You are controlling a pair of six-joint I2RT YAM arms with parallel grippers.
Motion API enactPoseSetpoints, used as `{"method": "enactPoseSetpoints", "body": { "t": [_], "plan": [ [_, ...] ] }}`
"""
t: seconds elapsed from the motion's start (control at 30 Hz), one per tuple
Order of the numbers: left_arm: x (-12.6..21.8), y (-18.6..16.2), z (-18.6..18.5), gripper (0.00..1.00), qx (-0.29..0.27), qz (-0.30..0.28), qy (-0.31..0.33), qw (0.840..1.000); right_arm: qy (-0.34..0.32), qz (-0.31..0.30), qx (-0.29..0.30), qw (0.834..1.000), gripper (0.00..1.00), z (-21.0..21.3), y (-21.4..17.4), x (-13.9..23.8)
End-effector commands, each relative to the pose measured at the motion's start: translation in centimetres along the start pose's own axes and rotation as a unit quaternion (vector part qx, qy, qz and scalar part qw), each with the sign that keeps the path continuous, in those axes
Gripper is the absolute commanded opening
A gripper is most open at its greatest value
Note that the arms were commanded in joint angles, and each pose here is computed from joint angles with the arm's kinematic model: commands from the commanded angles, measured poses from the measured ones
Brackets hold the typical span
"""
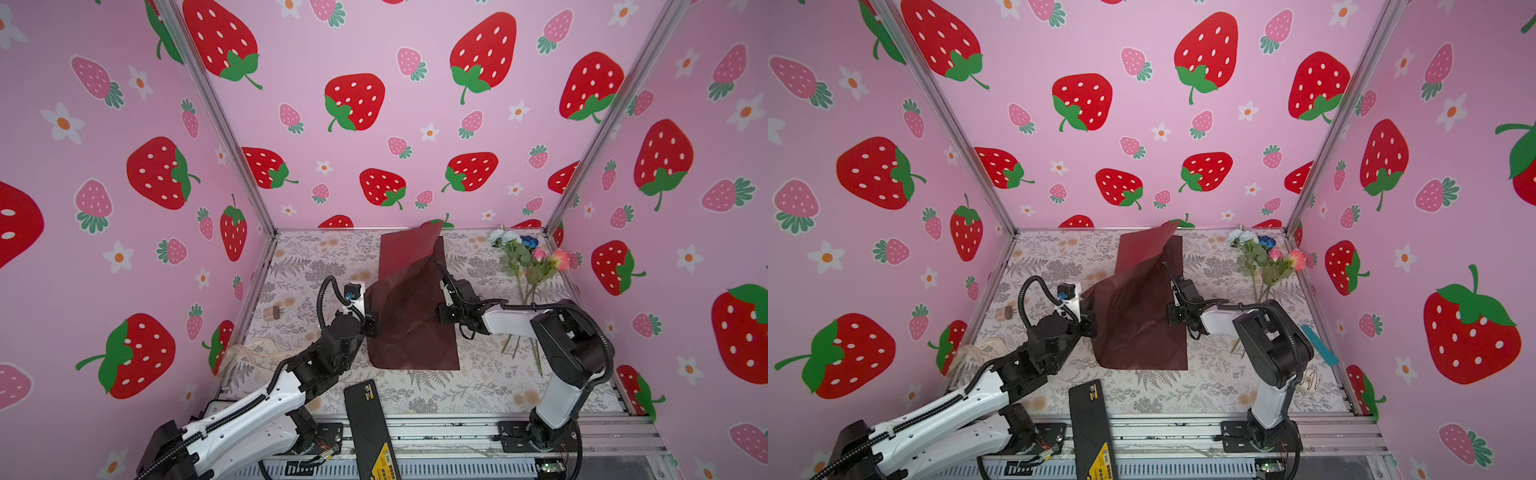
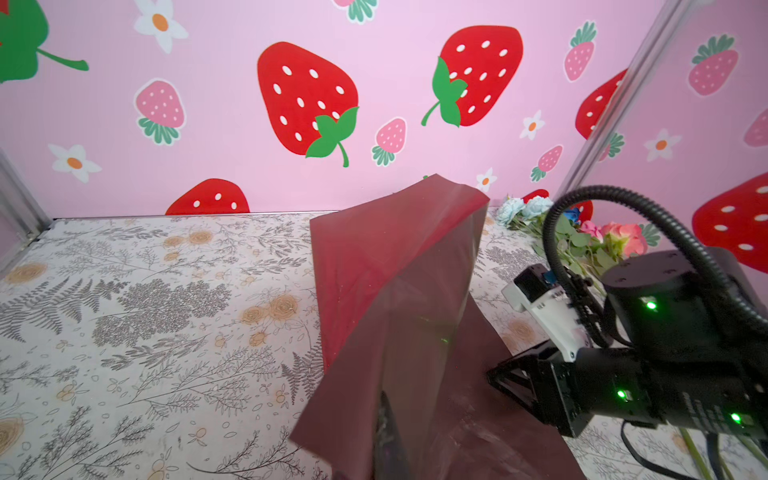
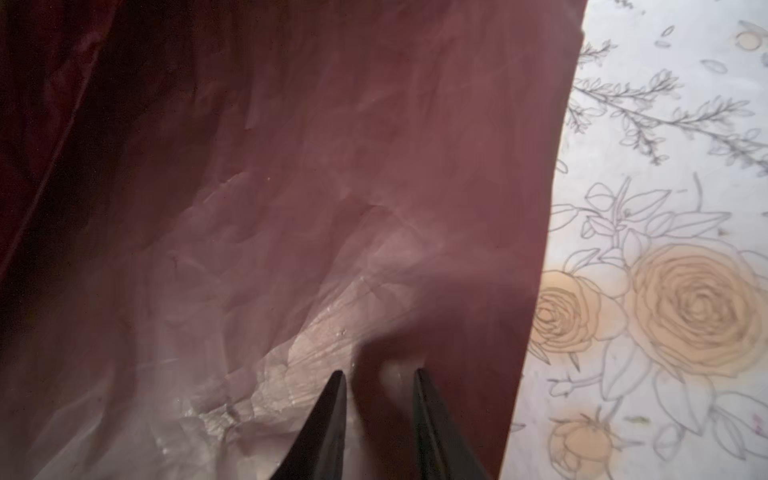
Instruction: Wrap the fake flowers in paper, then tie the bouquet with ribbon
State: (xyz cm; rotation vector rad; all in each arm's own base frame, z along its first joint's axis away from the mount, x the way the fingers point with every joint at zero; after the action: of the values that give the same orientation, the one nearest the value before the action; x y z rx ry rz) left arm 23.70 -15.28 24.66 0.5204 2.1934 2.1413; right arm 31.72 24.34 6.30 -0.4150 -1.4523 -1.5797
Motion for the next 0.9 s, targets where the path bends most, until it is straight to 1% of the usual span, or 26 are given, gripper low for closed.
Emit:
{"method": "enactPoseSetpoints", "body": {
  "t": [0.0,0.23,0.37,0.47,0.63,0.77,0.87],
  "plan": [
    [0.1,-0.5,1.5,0.00,0.035,0.007,0.028,0.999,-0.035,0.049,-0.014,0.998,0.30,-1.2,-2.5,-0.4],
    [0.0,-1.0,5.2,0.00,0.064,0.015,0.100,0.993,-0.082,0.088,-0.030,0.992,0.30,-3.0,-5.0,0.4],
    [-0.5,-1.4,7.2,0.00,0.085,0.020,0.134,0.987,-0.111,0.101,-0.045,0.988,0.29,-3.9,-6.1,1.1],
    [-1.2,-2.0,8.4,0.00,0.100,0.034,0.158,0.982,-0.130,0.102,-0.059,0.985,0.29,-4.5,-6.6,2.0],
    [-3.3,-3.6,9.3,0.00,0.123,0.073,0.164,0.976,-0.157,0.105,-0.078,0.979,0.27,-5.3,-7.3,3.3],
    [-5.3,-4.5,9.9,0.00,0.126,0.106,0.179,0.970,-0.173,0.111,-0.091,0.974,0.26,-5.8,-7.8,4.4],
    [-6.7,-4.6,10.2,0.00,0.125,0.119,0.180,0.969,-0.180,0.116,-0.097,0.972,0.26,-6.1,-8.4,5.4]
  ]
}}
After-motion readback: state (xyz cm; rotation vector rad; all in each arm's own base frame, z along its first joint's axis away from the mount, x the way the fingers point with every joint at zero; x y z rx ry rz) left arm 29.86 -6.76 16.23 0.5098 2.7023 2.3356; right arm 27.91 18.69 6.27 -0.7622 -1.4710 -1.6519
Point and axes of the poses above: each gripper's point midway between its finger pads, its own x axis back along the fingers, its own z axis along the line the jaws close on, y = z × x, the point moved 5 cm from there along x, back along the fingers, and after that the axes turned 5 degrees about -x, right-handed, at the moved point
